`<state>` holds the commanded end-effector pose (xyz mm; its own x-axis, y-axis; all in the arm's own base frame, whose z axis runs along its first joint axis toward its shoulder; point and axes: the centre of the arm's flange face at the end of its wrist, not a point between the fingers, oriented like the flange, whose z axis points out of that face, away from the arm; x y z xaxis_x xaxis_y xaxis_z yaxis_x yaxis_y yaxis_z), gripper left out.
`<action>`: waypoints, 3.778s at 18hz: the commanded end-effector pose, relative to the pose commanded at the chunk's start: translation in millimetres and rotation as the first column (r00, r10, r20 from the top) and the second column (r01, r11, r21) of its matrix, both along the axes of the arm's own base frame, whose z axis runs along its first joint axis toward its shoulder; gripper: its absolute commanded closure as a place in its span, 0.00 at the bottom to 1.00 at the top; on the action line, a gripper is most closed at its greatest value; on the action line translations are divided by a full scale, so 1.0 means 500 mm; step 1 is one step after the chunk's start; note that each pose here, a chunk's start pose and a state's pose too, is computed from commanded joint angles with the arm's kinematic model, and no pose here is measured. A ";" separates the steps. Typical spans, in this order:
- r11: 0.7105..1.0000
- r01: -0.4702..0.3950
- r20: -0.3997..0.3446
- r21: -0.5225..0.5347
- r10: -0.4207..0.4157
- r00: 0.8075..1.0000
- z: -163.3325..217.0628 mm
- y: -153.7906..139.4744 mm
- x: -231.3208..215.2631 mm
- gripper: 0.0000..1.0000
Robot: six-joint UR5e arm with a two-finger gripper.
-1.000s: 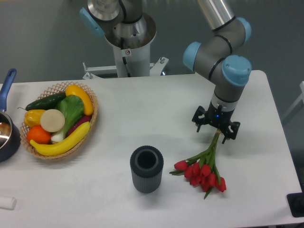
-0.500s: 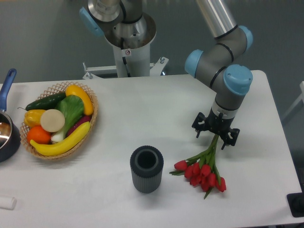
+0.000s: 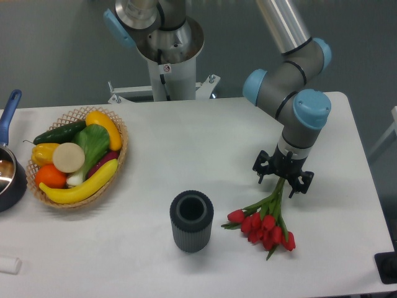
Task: Pick up the flowers from the table
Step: 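Lower the gripper onto the tulip stems and close it around them, then lift the gripped tulip bunch up off the table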
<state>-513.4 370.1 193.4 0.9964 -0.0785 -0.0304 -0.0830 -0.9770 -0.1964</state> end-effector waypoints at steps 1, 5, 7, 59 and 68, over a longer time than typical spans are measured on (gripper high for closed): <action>1.000 -0.001 0.002 -0.001 0.001 1.000 -0.001 0.000 0.001 0.23; 1.000 -0.003 -0.001 0.001 0.003 1.000 0.002 0.000 0.000 0.35; 1.000 -0.018 -0.001 0.002 0.018 1.000 0.002 0.000 0.000 0.41; 0.659 -0.142 0.061 0.738 0.144 0.988 0.532 -0.062 0.018 0.78; 0.660 -0.143 0.064 0.737 0.143 0.988 0.528 -0.060 0.017 0.78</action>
